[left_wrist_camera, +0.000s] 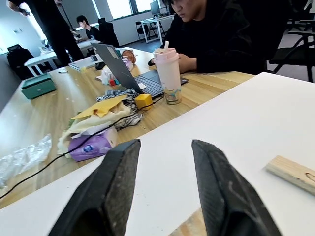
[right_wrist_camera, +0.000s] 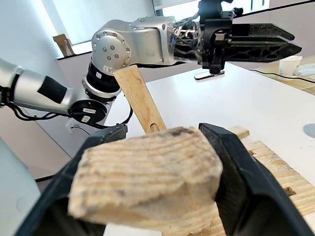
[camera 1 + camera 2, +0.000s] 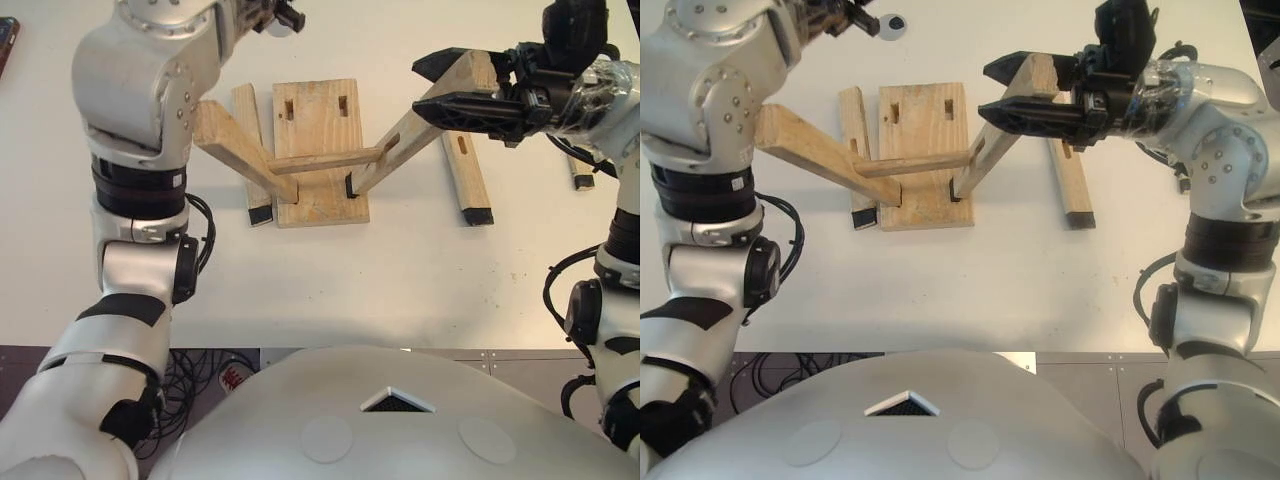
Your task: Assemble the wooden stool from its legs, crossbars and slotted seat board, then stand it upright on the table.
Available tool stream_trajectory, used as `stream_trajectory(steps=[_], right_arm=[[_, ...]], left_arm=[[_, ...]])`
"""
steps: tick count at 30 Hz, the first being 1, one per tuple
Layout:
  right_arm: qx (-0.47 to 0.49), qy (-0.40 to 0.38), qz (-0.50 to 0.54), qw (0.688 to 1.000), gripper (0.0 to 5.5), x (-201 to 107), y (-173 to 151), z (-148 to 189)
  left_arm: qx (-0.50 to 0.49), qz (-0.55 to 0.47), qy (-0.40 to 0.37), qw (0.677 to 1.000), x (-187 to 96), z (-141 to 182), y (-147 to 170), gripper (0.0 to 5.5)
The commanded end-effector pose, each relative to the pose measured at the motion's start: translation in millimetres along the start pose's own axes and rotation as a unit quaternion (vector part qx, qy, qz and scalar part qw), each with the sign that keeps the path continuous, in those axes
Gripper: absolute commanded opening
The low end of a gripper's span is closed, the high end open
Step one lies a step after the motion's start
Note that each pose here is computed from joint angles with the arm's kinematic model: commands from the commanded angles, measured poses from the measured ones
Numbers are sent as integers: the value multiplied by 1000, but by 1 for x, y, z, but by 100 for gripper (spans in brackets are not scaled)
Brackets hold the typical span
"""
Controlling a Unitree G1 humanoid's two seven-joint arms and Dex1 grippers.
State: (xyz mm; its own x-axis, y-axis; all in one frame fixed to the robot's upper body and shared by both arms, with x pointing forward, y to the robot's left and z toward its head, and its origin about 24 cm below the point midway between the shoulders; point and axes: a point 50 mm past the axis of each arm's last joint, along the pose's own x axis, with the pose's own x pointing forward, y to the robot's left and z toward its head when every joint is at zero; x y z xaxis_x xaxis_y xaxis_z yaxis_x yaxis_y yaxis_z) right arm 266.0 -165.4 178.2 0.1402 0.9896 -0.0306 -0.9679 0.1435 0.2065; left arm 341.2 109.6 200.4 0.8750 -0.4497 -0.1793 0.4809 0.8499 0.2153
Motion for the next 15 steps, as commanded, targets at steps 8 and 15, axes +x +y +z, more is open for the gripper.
stream_trajectory(steps=[8, 15], right_arm=[[-61, 66, -67, 994, 214, 25, 27, -42], [-67, 77, -137, 985, 213, 33, 24, -47]], left_arm=[[40, -40, -90, 994, -1, 20, 22, 190], [180, -248, -26, 952, -56, 62, 25, 190]])
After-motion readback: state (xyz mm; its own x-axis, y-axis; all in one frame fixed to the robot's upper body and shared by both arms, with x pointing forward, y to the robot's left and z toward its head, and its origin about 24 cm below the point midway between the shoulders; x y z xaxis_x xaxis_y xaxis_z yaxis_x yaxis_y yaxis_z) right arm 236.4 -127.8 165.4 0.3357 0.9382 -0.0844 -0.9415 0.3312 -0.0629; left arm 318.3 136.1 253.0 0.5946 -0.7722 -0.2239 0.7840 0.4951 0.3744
